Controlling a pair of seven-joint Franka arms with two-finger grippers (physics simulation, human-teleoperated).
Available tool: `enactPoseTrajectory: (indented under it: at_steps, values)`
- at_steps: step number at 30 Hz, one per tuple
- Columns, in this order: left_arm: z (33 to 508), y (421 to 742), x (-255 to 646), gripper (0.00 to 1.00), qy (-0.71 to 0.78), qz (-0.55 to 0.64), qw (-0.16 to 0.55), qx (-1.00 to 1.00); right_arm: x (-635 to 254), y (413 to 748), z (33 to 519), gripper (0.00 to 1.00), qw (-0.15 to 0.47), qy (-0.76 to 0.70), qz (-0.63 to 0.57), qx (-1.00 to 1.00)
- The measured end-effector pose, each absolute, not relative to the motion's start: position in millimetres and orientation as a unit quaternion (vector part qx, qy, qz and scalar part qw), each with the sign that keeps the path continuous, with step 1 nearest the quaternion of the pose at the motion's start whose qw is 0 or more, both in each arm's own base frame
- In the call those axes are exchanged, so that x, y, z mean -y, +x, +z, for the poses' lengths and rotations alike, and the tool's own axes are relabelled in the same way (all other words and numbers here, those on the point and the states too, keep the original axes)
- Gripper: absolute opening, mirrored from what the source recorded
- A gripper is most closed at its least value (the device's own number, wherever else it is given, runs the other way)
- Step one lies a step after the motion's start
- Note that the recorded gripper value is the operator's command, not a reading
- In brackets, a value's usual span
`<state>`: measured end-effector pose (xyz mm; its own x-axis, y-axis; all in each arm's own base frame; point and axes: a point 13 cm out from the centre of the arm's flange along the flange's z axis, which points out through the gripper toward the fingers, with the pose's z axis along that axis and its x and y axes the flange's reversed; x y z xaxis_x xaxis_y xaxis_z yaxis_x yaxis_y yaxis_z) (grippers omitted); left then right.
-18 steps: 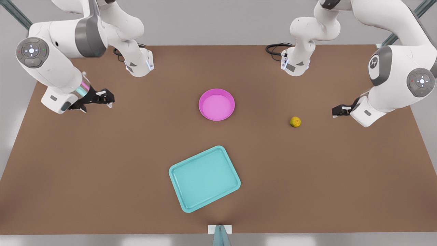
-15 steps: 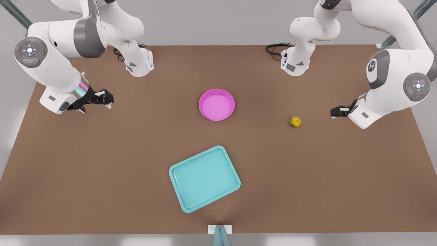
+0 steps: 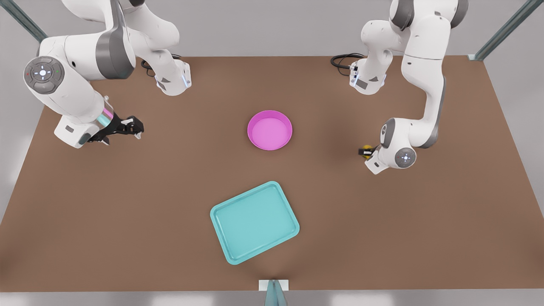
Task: Place the orange on the plate with the left arm and the plate on the tray with the right arm
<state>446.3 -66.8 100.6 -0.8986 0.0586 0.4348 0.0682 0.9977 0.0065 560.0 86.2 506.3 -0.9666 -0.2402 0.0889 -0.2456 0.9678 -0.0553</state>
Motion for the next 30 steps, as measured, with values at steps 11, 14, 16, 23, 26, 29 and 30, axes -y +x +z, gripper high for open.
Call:
enactPoseTrajectory:
  at_steps: [11, 14, 16, 23, 26, 29, 30]
  values:
    - [56, 420, 62, 1.00, -0.030, -0.016, 0.232, 0.972, -85, 560, 505, 1.00, 0.042, 0.123, 0.033, 0.991]
    - [49, 418, 61, 1.00, -0.030, -0.017, 0.236, 0.971, -85, 561, 504, 1.00, 0.043, 0.123, 0.033, 0.991]
    - [44, 416, 60, 1.00, -0.029, -0.018, 0.239, 0.970, -85, 561, 503, 1.00, 0.044, 0.124, 0.033, 0.991]
    - [33, 414, 60, 0.70, -0.029, -0.021, 0.241, 0.970, -85, 561, 501, 1.00, 0.045, 0.124, 0.033, 0.991]
    - [31, 417, 60, 0.69, -0.029, -0.021, 0.237, 0.971, -85, 561, 501, 1.00, 0.046, 0.124, 0.033, 0.991]
    - [34, 420, 60, 0.60, -0.028, -0.022, 0.231, 0.972, -85, 561, 500, 1.00, 0.047, 0.124, 0.033, 0.991]
    - [37, 423, 60, 0.60, -0.028, -0.022, 0.228, 0.973, -86, 562, 499, 1.00, 0.047, 0.124, 0.033, 0.991]
